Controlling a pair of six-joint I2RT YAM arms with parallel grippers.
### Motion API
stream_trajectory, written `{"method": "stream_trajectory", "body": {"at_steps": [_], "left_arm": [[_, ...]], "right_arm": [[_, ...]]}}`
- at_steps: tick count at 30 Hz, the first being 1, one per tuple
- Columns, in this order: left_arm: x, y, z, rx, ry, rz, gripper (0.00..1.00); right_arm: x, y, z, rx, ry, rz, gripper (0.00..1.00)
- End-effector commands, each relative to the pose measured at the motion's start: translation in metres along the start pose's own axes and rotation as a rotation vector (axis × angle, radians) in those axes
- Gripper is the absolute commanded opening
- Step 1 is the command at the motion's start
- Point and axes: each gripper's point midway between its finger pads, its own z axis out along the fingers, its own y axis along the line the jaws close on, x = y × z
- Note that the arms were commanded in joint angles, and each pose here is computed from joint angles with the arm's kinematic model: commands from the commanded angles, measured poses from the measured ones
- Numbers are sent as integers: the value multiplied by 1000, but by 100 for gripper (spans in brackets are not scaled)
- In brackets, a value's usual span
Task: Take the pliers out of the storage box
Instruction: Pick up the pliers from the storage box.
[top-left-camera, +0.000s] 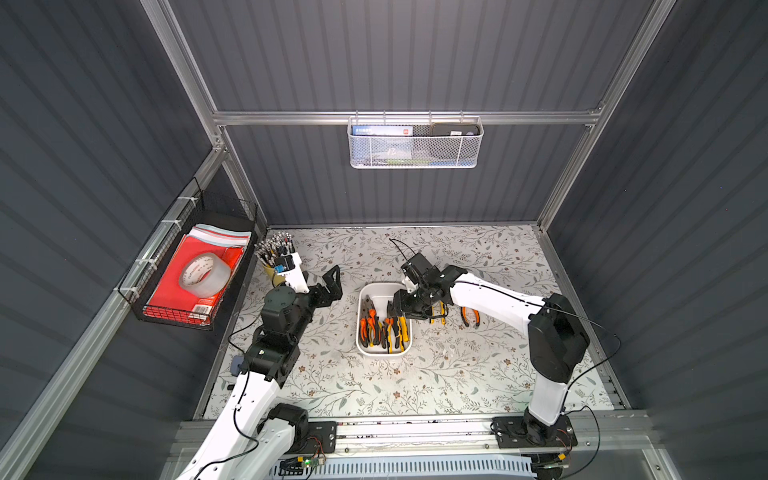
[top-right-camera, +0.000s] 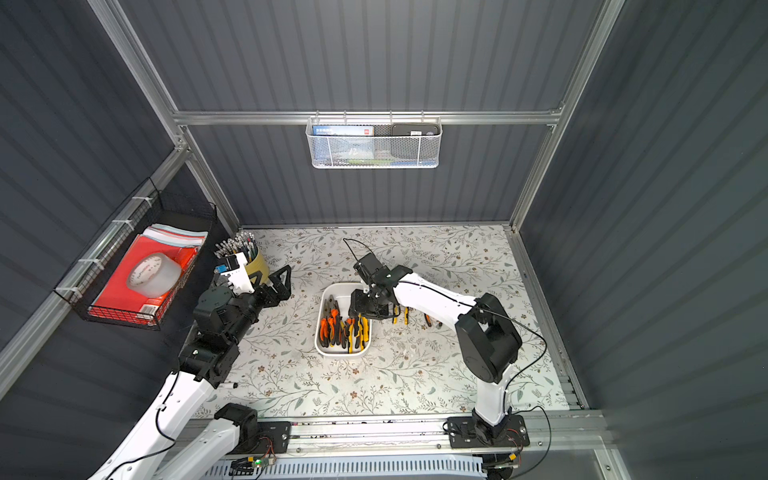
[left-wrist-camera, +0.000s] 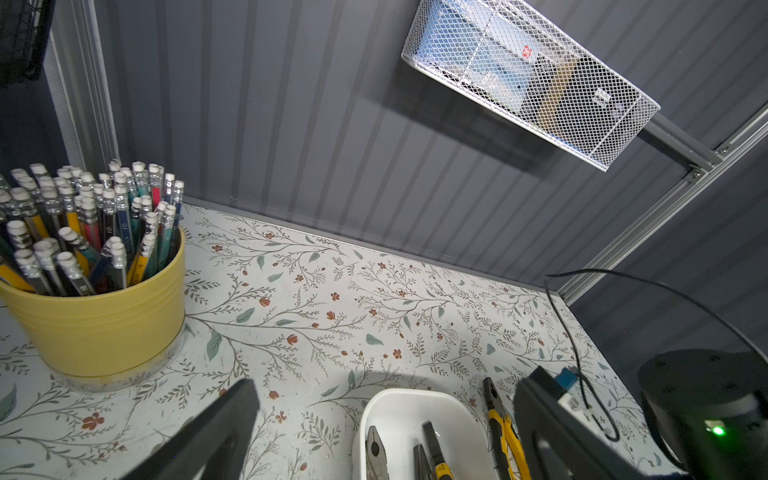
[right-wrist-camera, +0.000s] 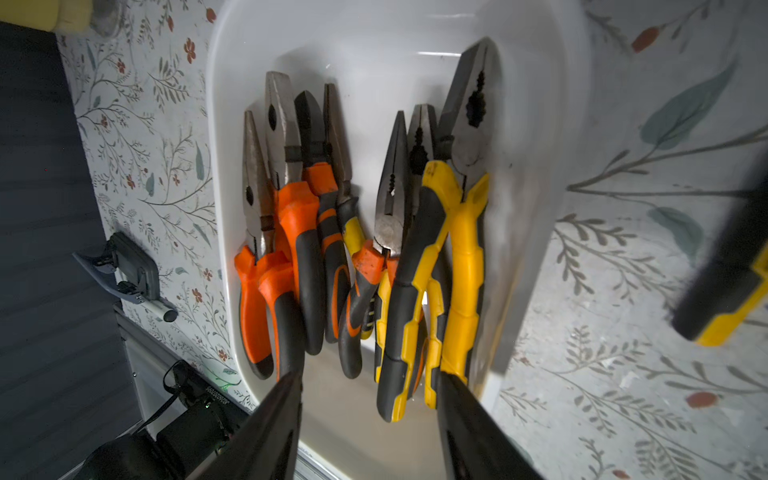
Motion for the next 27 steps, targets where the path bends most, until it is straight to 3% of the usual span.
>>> {"method": "stream_trajectory", "body": {"at_steps": [1, 6, 27], "left_arm": [[-4, -2, -2, 9, -19, -4, 99], [-4, -2, -4, 10, -22, -5, 99], [-5, -2, -4, 13, -24, -3, 99]], "right_arm": [[-3, -1, 7, 25, 7, 2, 54], [-1, -8, 20, 53, 39, 10, 48], [8, -16, 47, 78, 95, 33, 39]]}}
